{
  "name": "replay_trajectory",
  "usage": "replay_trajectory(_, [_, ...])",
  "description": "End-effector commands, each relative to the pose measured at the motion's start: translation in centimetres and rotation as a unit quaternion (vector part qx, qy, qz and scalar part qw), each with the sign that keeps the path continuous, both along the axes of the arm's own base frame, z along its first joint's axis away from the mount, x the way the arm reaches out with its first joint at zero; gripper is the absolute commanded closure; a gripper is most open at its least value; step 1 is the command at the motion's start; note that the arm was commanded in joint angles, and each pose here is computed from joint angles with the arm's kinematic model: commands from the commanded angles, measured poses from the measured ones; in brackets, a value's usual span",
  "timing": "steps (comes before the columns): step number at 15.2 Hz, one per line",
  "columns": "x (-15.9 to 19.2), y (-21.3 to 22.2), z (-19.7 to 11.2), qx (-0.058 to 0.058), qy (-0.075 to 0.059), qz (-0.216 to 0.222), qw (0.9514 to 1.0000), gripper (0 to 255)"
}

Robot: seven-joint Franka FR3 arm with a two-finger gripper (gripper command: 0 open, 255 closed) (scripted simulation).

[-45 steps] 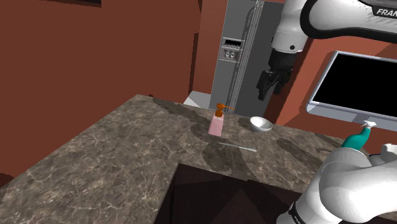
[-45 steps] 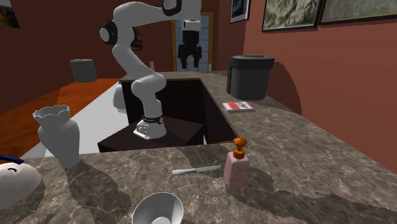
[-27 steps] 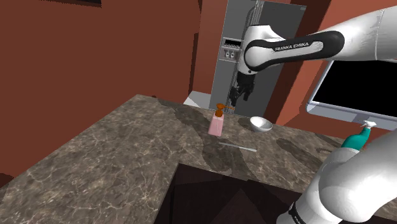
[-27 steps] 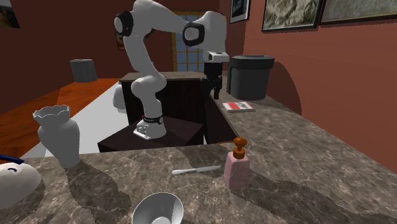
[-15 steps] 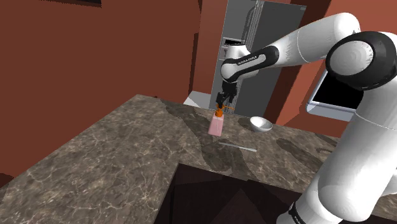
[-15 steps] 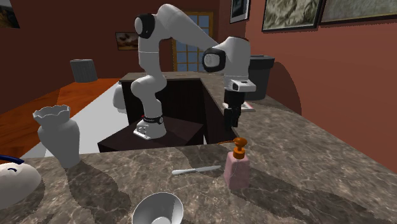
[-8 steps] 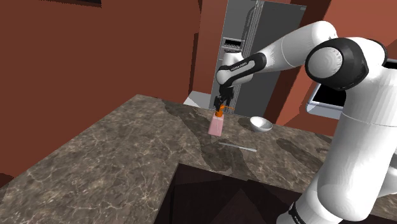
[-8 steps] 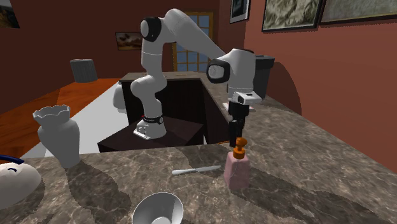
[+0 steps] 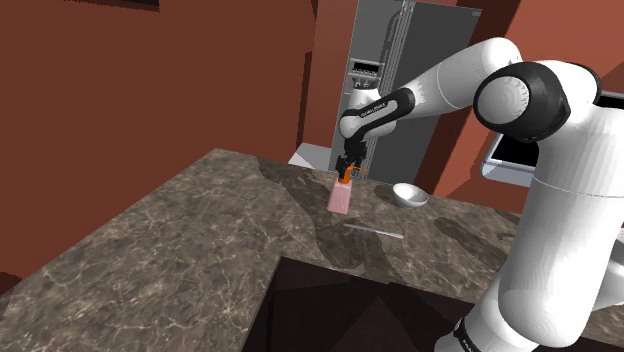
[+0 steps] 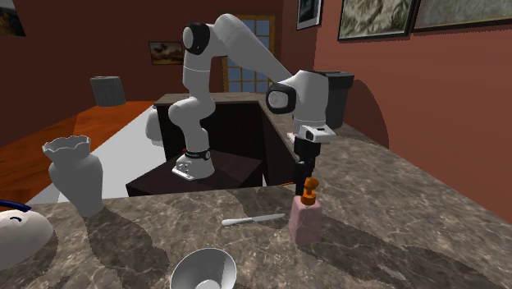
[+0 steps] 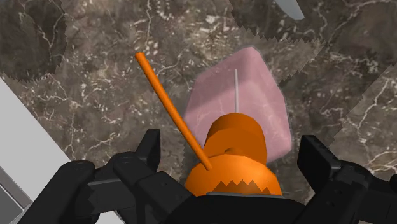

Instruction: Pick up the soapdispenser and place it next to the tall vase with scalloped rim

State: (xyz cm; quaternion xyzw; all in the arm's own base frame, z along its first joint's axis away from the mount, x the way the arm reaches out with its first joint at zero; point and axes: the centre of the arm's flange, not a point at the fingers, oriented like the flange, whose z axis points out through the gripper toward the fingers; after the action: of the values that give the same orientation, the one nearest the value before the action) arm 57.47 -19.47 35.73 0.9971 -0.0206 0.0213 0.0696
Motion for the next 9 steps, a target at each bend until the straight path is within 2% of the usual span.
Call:
replay_trajectory(1, [0.0,0.0,-0.01,0.0,0.0,0.0,1.0,0])
replay_trajectory(2, [0.0,0.0,-0.01,0.0,0.0,0.0,1.0,0])
replay_trajectory(3, [0.0,0.0,-0.01,0.0,0.0,0.0,1.0,255])
replay_trajectory(9, [0.0,0.0,-0.01,0.0,0.0,0.0,1.0,255])
